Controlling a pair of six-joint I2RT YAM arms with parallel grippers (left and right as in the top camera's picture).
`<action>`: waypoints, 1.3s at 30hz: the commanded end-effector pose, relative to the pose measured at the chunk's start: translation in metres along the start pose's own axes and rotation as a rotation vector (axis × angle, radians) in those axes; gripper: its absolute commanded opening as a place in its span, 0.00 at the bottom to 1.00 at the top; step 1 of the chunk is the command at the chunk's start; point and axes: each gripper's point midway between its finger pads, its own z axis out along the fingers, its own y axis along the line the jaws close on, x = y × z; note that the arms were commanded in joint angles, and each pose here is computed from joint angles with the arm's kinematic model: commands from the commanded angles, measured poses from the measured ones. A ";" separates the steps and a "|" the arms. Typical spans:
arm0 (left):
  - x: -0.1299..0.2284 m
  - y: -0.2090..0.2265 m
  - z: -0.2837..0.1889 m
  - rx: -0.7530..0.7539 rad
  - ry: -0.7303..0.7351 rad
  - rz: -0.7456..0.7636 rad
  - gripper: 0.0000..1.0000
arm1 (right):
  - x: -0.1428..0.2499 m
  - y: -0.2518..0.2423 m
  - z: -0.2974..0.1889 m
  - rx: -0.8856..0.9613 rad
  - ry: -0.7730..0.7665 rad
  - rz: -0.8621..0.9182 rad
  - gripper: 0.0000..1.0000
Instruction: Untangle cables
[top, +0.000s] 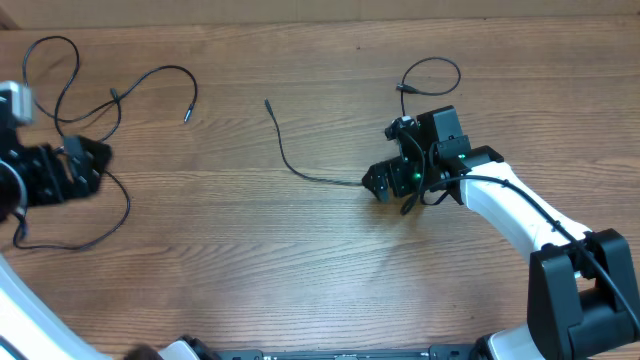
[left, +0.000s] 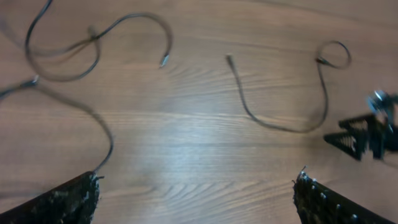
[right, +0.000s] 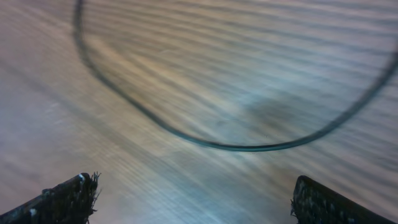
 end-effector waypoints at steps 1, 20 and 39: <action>0.015 -0.051 -0.006 0.128 -0.065 0.253 0.99 | -0.001 0.028 -0.001 -0.169 -0.004 0.006 1.00; 0.140 -0.049 0.103 0.148 0.064 -0.137 1.00 | -0.018 0.049 -0.008 -0.298 -0.057 0.036 1.00; 0.181 -0.022 0.172 0.162 0.401 -0.630 1.00 | -0.036 -0.069 -0.037 0.438 -0.116 0.470 0.94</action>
